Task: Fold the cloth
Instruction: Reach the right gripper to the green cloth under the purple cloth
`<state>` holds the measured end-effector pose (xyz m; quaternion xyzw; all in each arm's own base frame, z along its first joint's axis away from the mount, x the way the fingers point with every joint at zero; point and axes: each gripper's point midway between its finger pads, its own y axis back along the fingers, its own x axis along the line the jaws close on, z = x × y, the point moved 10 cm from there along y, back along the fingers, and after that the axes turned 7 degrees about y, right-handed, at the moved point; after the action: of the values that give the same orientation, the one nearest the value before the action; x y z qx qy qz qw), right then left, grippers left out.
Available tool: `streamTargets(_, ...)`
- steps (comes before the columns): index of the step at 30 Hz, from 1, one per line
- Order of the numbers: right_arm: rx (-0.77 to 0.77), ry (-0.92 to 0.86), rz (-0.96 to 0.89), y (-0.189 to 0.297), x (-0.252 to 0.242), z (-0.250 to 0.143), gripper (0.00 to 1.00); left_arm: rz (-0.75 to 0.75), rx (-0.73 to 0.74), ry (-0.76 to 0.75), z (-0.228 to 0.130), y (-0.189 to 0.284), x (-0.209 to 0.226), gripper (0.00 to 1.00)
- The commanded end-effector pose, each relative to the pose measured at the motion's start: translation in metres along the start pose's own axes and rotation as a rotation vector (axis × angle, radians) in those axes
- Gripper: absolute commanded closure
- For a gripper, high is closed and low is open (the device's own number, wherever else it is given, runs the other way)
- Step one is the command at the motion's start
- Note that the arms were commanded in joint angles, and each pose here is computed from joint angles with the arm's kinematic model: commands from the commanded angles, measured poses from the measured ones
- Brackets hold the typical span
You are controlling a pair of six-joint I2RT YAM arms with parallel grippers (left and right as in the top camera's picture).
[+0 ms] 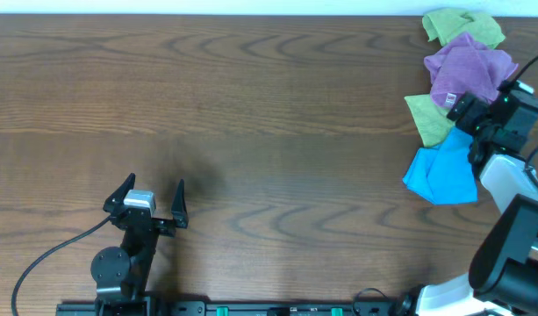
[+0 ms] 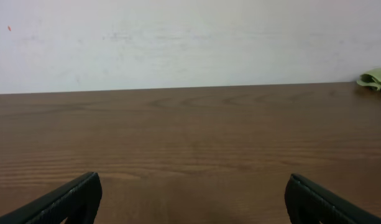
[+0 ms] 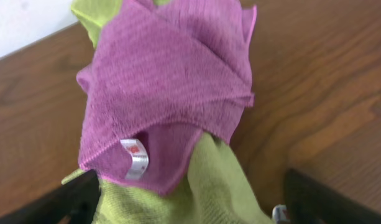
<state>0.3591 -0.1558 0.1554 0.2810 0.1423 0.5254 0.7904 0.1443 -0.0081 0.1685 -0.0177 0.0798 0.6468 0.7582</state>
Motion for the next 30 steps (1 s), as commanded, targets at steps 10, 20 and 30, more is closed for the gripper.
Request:
streamTargets(10,0.037,-0.020,-0.021,0.001,-0.015,0.001,0.99,-0.034,0.057,-0.002,-0.013,-0.001,-0.001,0.05)
streamTargets(20,0.004,-0.025,-0.020,0.011,-0.016,0.016,0.36,-0.034,0.057,-0.002,-0.013,-0.001,-0.001,0.05)
streamTargets(30,0.093,-0.028,-0.049,0.011,-0.029,0.002,0.49,-0.034,0.057,-0.002,-0.013,-0.001,-0.001,0.04)
